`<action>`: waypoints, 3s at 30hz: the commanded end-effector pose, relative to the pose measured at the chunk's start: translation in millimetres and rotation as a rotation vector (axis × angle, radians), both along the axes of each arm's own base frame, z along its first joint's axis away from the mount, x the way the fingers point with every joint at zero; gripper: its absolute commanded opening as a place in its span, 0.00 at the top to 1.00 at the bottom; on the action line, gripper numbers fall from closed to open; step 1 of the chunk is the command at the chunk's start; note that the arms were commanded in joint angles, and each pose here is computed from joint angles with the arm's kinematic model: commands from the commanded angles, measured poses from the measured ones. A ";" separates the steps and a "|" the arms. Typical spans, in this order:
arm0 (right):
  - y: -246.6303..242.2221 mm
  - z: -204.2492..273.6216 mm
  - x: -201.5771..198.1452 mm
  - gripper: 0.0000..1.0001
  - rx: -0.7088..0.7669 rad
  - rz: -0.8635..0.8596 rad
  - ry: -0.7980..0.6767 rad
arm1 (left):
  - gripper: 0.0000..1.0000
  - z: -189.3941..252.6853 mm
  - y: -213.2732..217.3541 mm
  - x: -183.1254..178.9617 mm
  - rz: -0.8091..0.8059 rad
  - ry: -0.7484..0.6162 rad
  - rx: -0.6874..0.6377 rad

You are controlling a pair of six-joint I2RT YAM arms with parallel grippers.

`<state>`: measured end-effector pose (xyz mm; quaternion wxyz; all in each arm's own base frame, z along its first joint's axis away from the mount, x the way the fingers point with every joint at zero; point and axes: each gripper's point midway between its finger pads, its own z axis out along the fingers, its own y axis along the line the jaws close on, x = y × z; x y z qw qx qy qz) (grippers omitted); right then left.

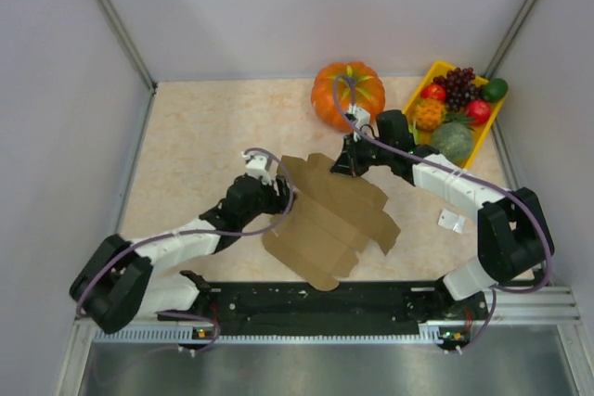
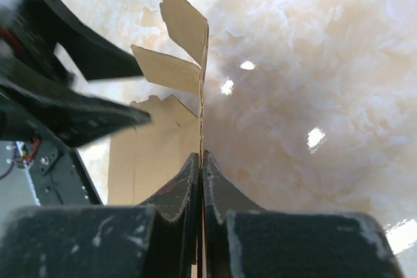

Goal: Fold the paper box

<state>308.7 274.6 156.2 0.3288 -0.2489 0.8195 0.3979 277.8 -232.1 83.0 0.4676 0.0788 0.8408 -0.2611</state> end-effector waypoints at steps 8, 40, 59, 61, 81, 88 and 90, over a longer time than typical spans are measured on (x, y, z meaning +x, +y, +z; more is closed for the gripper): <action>0.8 17.7 -0.2 1.00 -0.028 0.119 -0.165 | 0.26 96.9 51.7 49.2 0.076 -0.155 -0.058; 6.6 3.5 9.2 1.00 -0.563 0.068 -0.901 | 0.42 88.7 -51.0 17.2 -0.311 -0.266 -0.156; 24.1 -1.9 4.1 1.00 -0.552 0.204 -0.897 | 0.42 95.6 -41.4 51.5 -0.238 -0.319 -0.037; 25.3 -0.8 3.7 1.00 -0.550 0.208 -0.900 | 0.49 91.6 -45.6 53.7 -0.254 -0.304 -0.029; 27.0 11.7 8.4 1.00 -0.537 0.181 -0.932 | 0.52 78.0 -53.1 49.4 -0.320 -0.294 -0.015; 30.9 17.9 5.7 1.00 -0.494 0.171 -0.931 | 0.71 73.4 -51.3 55.7 -0.301 -0.302 0.013; 31.4 18.7 5.5 1.00 -0.486 0.167 -0.930 | 0.73 70.2 -52.6 56.1 -0.309 -0.297 0.022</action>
